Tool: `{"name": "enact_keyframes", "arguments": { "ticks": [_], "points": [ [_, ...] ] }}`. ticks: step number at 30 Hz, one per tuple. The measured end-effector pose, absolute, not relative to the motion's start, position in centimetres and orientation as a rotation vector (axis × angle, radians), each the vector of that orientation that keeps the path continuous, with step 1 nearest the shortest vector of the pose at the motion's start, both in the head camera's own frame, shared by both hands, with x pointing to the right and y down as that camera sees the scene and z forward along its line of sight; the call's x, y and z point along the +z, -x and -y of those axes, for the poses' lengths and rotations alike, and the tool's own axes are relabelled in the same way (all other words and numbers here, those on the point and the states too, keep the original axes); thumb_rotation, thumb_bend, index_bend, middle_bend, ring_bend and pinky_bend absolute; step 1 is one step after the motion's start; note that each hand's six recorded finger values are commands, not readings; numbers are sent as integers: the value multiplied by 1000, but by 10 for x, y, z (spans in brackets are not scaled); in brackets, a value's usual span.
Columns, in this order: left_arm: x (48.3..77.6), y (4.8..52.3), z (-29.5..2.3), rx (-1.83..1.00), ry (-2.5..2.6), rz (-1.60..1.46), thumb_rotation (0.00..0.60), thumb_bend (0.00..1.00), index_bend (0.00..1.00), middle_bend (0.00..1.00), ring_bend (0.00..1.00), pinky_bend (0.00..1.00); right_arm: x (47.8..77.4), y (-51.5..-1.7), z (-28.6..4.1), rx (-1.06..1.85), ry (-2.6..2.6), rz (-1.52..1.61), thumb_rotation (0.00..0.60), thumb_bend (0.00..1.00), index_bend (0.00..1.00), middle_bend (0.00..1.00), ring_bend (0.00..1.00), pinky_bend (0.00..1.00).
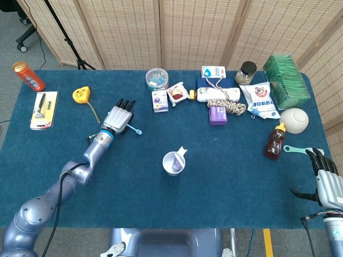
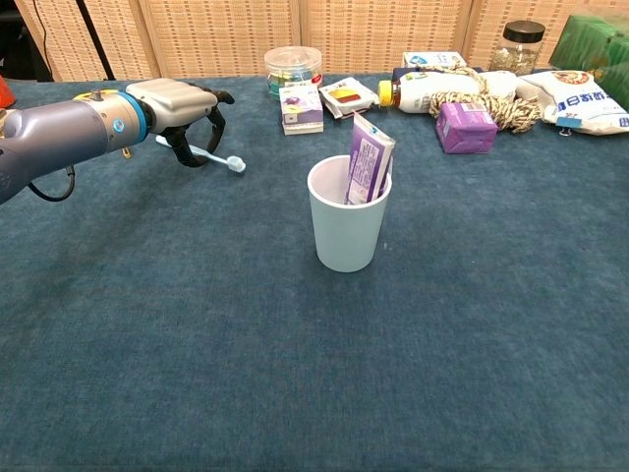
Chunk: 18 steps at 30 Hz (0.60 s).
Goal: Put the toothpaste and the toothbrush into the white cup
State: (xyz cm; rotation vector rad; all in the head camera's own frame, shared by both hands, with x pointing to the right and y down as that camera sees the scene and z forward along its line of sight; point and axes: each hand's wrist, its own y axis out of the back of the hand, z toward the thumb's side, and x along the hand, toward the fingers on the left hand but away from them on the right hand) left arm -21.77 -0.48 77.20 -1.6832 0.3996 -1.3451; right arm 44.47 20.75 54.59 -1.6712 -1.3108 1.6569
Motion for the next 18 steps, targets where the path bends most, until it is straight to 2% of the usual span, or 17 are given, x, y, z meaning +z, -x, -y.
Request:
{"name": "enact_keyframes", "arguments": {
  "ticks": [8, 18],
  "points": [
    [757, 212, 6, -1276, 1711, -439, 600, 403, 584, 0, 0, 0, 546, -443, -208, 1654, 1680, 1305, 600, 0, 0, 0, 0, 0],
    [716, 198, 1, -1126, 1814, -523, 600, 403, 584, 0, 0, 0, 543, -442, -209, 1638, 1689, 1308, 600, 0, 0, 0, 0, 0]
  ]
}}
